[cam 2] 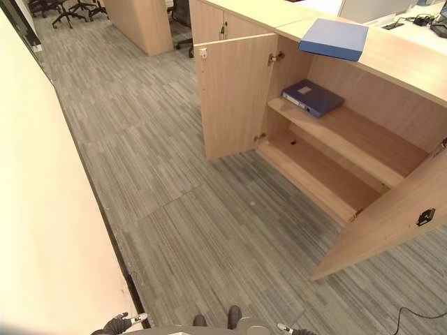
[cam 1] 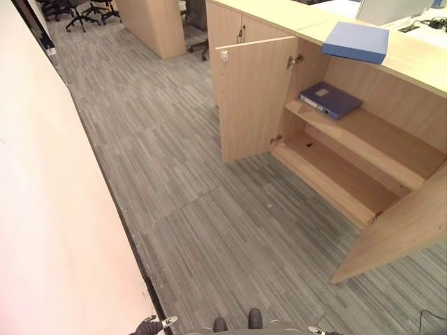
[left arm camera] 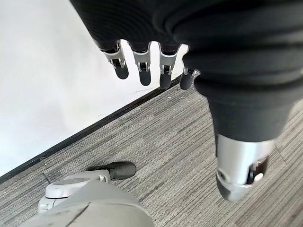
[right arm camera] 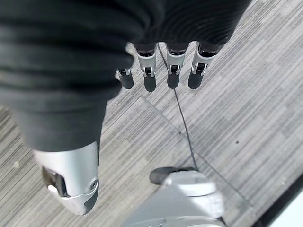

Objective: Put the empty folder in the office cabinet

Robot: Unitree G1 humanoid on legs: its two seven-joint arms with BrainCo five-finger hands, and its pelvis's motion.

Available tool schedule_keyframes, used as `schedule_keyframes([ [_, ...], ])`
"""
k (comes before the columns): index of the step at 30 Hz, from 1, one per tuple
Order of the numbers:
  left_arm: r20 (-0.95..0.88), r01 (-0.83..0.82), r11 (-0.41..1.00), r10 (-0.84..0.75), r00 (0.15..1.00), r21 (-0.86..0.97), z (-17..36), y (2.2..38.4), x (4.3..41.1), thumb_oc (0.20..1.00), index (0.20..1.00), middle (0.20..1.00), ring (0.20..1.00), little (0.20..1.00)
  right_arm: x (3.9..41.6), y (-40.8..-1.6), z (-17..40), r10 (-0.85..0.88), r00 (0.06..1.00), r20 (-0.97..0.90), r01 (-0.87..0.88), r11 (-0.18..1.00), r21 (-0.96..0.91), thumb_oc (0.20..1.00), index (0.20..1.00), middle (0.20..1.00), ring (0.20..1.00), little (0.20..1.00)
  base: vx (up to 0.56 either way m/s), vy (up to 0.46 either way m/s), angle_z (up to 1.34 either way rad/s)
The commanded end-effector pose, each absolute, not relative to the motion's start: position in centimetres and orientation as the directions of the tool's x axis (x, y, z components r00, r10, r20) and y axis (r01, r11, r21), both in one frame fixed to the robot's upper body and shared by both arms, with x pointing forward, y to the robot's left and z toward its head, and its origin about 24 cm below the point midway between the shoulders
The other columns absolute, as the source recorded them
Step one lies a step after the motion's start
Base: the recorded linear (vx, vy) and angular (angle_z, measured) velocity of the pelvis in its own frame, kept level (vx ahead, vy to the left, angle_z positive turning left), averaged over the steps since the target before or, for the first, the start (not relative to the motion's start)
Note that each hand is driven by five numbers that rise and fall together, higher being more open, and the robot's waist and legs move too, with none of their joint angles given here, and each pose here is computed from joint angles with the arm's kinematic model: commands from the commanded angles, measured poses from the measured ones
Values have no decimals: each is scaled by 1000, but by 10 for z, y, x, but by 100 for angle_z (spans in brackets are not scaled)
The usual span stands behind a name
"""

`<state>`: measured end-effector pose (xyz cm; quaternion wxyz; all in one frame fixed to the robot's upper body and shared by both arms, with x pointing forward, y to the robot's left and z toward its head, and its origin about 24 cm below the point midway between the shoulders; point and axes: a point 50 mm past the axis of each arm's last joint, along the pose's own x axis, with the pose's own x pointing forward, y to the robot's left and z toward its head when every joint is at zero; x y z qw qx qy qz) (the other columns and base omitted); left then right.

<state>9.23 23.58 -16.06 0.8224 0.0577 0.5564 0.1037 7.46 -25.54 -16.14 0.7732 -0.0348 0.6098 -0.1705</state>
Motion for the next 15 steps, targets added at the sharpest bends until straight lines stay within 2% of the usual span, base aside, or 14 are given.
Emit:
schedule_keyframes([
  [1,-898,-122,967,251,360,222,-161,238,88,1000,1000,1000,1000,1000,72,-250,-163,-294,183,-938,215,943,-254,1000,1000,1000,1000,1000,6,43,26],
  [8,-906,-121,967,252,340,223,-162,239,85,1000,1000,1000,1000,1000,87,-251,-160,-288,219,-932,192,949,-248,1000,1000,1000,1000,1000,98,-50,-5],
  [15,-926,-116,968,247,287,222,-166,236,69,1000,1000,1000,1000,1000,73,-253,-162,-288,182,-940,163,952,-260,1000,1000,1000,1000,1000,240,-116,26],
])
